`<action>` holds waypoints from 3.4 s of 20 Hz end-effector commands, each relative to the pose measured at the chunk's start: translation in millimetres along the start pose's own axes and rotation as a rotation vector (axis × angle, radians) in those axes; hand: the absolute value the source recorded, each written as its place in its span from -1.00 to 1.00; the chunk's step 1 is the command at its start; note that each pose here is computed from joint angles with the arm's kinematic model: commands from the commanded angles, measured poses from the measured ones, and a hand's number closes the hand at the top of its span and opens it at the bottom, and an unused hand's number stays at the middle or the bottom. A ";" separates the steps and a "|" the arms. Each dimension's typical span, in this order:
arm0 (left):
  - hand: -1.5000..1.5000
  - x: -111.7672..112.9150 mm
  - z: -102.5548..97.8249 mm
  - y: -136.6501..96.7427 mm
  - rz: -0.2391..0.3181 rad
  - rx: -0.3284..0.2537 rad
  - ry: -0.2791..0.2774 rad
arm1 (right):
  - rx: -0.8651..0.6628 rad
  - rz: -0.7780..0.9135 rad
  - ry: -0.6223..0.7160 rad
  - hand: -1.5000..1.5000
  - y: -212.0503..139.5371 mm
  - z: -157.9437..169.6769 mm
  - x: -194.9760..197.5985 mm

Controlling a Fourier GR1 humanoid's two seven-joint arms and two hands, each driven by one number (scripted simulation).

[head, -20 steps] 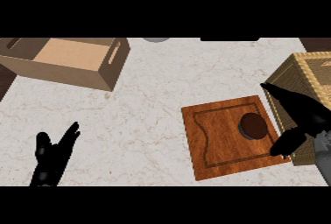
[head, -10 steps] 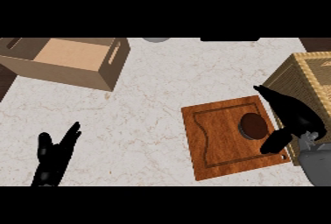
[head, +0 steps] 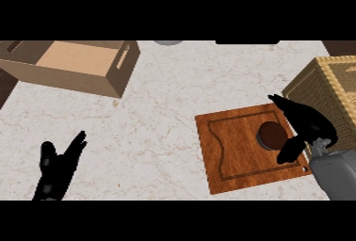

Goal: Pick the cupcake from the cutting board and place it in the basket

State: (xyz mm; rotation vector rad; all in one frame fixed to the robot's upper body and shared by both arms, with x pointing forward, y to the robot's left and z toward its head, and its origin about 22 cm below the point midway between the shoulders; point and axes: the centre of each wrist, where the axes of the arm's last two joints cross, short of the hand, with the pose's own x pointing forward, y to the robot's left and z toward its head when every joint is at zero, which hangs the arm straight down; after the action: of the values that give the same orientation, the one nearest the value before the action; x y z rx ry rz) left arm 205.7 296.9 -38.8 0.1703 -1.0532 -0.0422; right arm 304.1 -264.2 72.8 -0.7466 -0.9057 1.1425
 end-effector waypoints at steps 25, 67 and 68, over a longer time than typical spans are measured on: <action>0.00 -15.4 8.0 -1.0 0.007 -0.018 0.047 | -0.032 0.170 -0.033 1.00 31.0 -33.9 -5.9; 0.00 -16.5 9.0 8.9 0.039 0.032 0.055 | -0.782 -0.632 -0.273 1.00 -36.1 220.8 15.5; 0.00 -15.1 7.9 2.6 0.026 -0.002 0.049 | -0.764 -0.620 -0.253 1.00 -46.5 209.7 12.4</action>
State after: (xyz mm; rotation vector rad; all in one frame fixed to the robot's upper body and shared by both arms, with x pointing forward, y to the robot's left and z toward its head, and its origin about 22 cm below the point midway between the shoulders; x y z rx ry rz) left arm 191.8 307.3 -38.5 0.1783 -1.0603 -0.0119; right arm 164.3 -246.4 168.1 -0.9434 -1.5812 0.3922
